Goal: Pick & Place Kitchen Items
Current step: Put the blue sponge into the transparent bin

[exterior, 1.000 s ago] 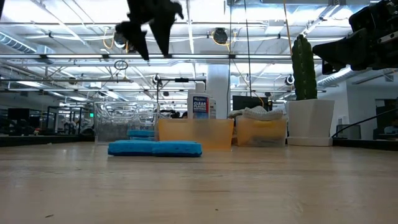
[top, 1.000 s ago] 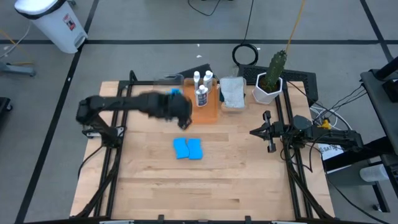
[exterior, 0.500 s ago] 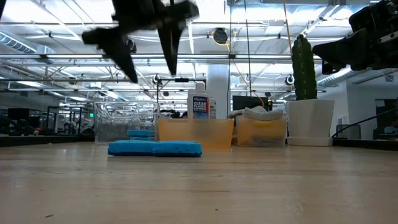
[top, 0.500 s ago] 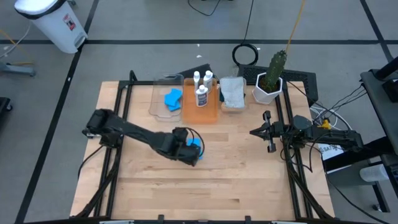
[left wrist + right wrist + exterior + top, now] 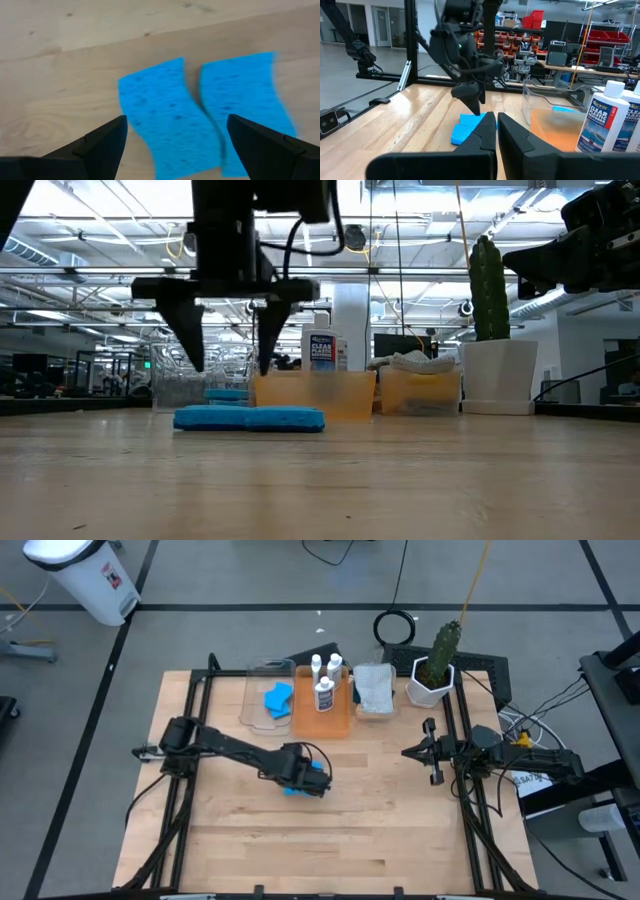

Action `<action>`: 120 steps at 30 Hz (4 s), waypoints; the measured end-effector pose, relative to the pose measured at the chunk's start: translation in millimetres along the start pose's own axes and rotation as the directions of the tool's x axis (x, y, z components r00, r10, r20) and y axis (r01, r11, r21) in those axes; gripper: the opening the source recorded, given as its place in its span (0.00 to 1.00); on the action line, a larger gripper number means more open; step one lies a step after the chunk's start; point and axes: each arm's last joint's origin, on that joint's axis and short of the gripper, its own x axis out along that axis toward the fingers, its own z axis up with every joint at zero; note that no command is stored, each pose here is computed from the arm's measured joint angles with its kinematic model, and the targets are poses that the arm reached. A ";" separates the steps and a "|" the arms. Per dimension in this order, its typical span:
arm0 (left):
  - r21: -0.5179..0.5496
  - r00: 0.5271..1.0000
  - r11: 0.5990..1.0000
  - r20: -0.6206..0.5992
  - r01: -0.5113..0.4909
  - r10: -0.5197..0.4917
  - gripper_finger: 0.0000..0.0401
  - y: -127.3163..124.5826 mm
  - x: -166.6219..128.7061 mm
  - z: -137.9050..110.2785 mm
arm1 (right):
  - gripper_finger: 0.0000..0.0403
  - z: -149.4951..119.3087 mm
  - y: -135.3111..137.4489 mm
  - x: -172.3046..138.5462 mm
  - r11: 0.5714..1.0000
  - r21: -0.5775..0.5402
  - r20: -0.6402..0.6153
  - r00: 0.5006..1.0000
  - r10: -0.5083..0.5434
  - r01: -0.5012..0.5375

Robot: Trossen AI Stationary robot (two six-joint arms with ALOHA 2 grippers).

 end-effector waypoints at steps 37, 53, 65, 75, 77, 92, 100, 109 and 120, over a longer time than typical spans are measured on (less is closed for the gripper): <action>-0.137 0.975 0.977 -0.131 0.162 -0.180 0.86 46.0 4.2 -16.0 | 0.00 0.0 0.0 0.0 1.000 0.000 0.000 1.000 0.000 0.000; -0.246 0.992 0.966 -0.079 0.075 -0.097 0.86 54.0 10.7 -24.2 | 0.00 0.0 0.0 0.0 1.000 0.000 0.000 1.000 0.000 0.000; -0.231 0.995 0.973 -0.098 -0.001 -0.023 0.86 46.4 34.3 -28.9 | 0.00 0.0 0.0 0.0 1.000 0.000 0.000 1.000 0.000 0.000; -0.153 0.987 0.987 -0.143 0.049 -0.071 0.86 34.7 46.3 -25.3 | 0.00 0.0 0.0 0.0 1.000 0.000 0.000 1.000 0.000 0.000; -0.123 0.986 0.990 -0.143 0.073 -0.090 0.86 32.9 46.2 -26.1 | 0.00 -0.1 0.0 0.0 1.000 0.000 0.000 1.000 0.000 0.000; -0.083 0.982 0.993 -0.159 0.086 -0.098 0.59 32.4 45.3 -26.7 | 0.00 0.0 0.0 0.0 1.000 0.000 0.000 1.000 0.000 0.000; -0.070 0.984 0.995 -0.159 0.074 -0.084 0.41 37.1 39.3 -24.0 | 0.00 0.0 0.0 0.0 1.000 0.000 0.000 1.000 0.000 0.000; -0.079 0.989 0.992 -0.104 0.100 -0.108 0.37 50.2 15.0 -14.1 | 0.00 -0.3 0.0 0.0 1.000 0.000 -0.002 1.000 0.000 0.000; -0.109 0.964 0.960 0.097 0.257 -0.247 0.37 89.8 -46.5 16.8 | 0.00 0.0 0.0 0.0 1.000 0.000 0.000 1.000 0.000 0.000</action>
